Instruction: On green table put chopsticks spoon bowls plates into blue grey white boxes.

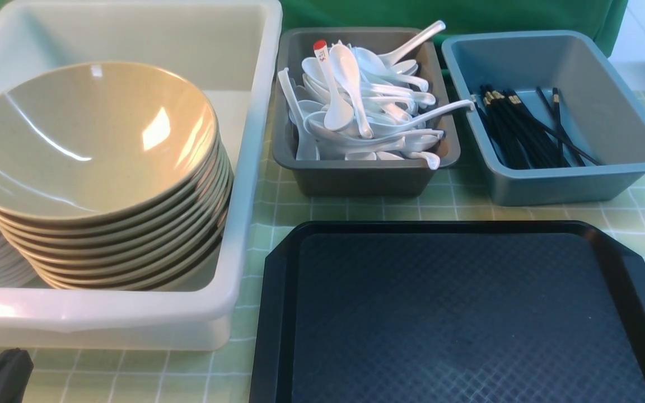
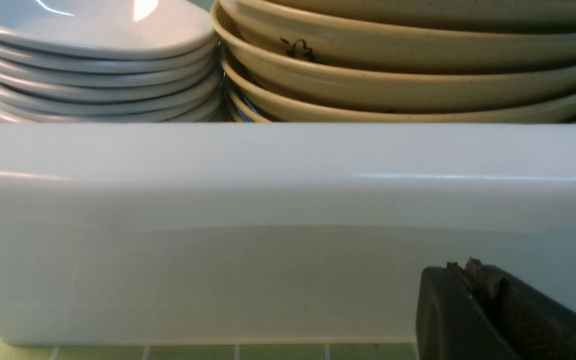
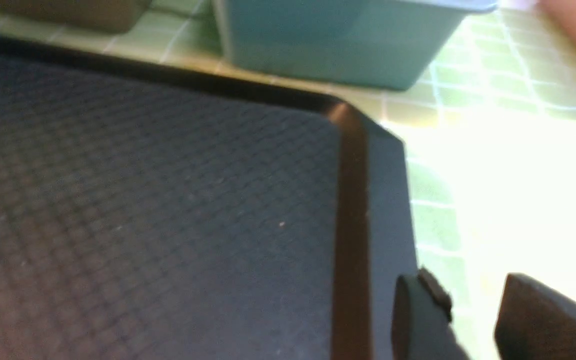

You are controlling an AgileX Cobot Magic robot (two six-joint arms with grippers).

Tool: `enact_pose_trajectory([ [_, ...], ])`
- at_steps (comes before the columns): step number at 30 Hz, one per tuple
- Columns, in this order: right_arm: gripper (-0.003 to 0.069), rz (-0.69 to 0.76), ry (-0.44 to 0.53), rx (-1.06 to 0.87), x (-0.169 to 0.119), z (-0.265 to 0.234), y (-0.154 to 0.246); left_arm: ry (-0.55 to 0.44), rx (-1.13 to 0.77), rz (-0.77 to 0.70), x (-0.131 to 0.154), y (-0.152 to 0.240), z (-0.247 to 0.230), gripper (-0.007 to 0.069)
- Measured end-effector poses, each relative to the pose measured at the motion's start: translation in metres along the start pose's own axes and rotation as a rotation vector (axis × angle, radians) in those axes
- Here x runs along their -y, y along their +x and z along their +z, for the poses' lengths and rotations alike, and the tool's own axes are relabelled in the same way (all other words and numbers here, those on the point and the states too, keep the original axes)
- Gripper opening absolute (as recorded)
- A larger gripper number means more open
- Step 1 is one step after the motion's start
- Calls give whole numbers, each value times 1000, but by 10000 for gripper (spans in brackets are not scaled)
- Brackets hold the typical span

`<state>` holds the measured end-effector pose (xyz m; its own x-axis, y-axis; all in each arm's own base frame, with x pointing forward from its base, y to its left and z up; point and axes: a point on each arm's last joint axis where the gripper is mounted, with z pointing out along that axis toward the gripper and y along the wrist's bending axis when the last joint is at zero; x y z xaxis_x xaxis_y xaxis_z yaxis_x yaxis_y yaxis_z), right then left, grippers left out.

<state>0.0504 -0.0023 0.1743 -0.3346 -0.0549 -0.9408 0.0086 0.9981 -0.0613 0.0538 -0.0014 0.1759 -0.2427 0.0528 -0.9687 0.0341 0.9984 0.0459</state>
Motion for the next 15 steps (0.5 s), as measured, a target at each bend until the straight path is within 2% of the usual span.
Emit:
enact_pose_trajectory([
  [15, 236, 40, 1, 9, 0, 0, 0, 0, 0, 0, 0, 0, 0, -2],
])
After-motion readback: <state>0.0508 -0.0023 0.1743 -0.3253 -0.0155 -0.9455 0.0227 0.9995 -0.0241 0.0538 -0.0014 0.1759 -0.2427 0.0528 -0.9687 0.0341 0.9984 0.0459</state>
